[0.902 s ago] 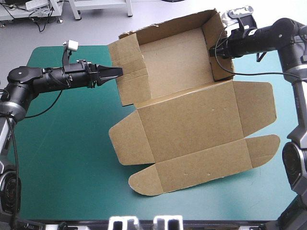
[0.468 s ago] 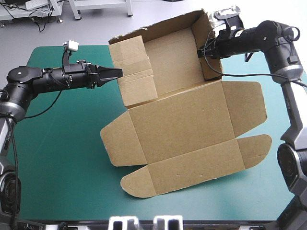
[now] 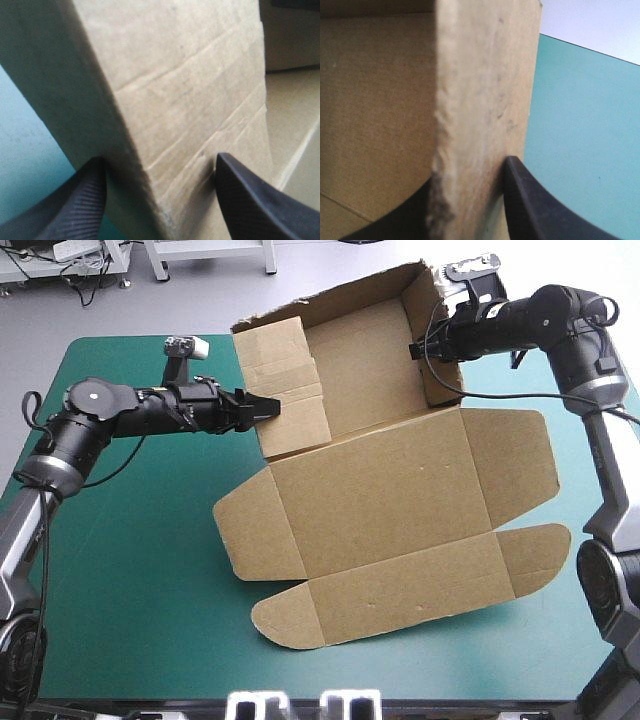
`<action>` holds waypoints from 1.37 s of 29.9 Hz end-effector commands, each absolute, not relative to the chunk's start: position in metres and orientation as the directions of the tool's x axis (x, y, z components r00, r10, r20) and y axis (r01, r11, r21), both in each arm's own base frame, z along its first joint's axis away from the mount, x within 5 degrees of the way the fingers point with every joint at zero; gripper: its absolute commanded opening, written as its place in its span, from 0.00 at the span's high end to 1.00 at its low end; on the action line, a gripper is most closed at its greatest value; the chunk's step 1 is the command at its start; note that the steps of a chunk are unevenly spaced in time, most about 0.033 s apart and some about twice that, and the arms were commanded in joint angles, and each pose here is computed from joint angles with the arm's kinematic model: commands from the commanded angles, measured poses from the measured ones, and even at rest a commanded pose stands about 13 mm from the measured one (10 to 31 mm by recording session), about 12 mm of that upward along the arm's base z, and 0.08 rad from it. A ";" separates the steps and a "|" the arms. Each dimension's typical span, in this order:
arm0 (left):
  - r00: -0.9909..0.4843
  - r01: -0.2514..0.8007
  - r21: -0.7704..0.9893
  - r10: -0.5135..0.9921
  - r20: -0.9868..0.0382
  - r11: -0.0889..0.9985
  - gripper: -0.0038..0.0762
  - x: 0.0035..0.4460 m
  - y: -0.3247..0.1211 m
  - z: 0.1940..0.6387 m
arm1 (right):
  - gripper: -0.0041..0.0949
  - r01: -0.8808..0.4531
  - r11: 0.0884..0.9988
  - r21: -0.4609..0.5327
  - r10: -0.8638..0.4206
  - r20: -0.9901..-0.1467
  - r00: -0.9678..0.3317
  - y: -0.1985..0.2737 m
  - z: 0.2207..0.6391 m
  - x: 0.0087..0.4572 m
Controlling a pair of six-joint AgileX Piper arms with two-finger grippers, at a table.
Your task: Fold the box
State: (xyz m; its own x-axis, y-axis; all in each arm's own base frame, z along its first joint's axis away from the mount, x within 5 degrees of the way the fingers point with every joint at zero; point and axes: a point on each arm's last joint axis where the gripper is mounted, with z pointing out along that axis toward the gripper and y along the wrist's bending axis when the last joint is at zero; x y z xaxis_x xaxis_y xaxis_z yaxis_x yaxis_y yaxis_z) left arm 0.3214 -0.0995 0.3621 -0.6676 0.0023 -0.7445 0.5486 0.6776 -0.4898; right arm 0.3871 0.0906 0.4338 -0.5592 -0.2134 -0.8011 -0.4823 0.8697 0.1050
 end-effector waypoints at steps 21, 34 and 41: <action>-0.556 0.325 -0.458 -0.225 -0.800 0.827 0.38 0.319 -0.118 0.400 | 0.98 -0.445 0.883 0.151 -0.093 -0.872 -0.480 0.090 0.466 0.374; -0.535 0.318 -0.464 -0.248 -0.808 0.827 0.74 0.321 -0.117 0.404 | 0.98 -0.494 0.860 0.130 -0.192 -0.813 -0.550 0.130 0.434 0.379; -0.557 0.333 -0.381 -0.145 -0.817 0.863 0.97 0.319 -0.115 0.397 | 0.98 -0.504 0.853 0.134 -0.257 -0.734 -0.629 0.137 0.412 0.384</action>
